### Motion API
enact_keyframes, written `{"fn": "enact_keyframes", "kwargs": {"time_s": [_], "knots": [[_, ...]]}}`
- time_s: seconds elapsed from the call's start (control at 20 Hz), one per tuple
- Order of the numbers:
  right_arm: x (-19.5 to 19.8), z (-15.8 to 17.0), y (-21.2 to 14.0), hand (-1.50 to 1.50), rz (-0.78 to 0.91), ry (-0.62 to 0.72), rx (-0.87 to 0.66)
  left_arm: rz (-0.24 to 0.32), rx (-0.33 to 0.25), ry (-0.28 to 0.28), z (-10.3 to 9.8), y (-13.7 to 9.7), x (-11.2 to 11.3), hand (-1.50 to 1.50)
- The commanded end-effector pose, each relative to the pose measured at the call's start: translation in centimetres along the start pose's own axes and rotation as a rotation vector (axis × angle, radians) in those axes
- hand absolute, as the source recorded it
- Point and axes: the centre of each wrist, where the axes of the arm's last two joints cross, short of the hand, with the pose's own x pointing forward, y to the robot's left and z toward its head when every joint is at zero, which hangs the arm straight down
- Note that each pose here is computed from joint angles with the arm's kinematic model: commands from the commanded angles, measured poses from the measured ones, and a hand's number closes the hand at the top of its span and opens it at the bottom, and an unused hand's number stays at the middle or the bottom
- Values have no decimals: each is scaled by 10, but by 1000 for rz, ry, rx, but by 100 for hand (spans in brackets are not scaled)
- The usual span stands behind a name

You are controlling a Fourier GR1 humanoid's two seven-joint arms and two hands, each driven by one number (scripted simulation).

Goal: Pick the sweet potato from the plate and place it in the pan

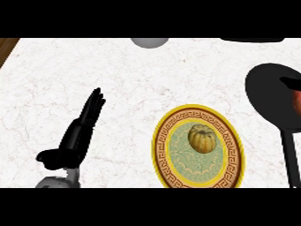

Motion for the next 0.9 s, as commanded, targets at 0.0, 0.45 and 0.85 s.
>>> {"fn": "enact_keyframes", "kwargs": {"time_s": [0.0,0.45,0.85], "knots": [[-11,2,-2,-150,-147,-23,-79,4,13,2,4,19,-4,0],[-63,6,-30,-150,-419,-22,70,-8,42,23,26,15,-12,0],[-95,51,-47,-150,-474,-101,227,-22,63,3,-11,5,12,0]]}}
